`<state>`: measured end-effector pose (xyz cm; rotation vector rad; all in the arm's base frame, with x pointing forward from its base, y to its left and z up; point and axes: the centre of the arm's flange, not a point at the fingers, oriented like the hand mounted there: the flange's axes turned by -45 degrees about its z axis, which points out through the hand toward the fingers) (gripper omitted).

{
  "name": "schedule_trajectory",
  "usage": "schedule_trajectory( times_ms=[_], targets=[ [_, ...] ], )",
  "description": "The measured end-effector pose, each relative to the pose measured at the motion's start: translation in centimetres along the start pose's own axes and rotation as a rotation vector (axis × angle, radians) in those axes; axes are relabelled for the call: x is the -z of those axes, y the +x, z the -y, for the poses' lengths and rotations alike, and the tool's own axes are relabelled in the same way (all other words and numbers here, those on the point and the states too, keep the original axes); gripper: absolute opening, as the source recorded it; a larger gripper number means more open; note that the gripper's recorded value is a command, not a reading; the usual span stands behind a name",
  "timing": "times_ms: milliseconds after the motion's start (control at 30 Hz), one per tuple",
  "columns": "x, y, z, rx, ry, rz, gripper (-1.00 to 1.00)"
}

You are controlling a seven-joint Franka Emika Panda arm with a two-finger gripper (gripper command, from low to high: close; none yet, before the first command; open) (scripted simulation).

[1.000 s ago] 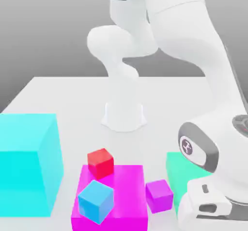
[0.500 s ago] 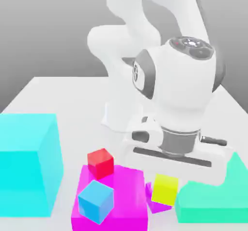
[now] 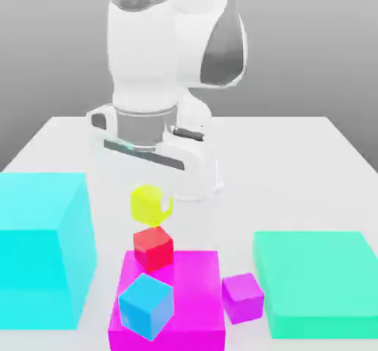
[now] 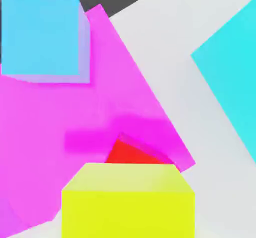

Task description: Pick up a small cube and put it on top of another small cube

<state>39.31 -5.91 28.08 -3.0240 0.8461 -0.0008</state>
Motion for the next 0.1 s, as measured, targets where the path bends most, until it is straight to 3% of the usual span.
schedule_trajectory(
  times_ms=[33,100],
  targets=[
    [-0.67,-0.06,-0.03,0.0,0.0,0.0,1.0],
    [-0.67,-0.06,-0.03,0.0,0.0,0.0,1.0]
  ],
)
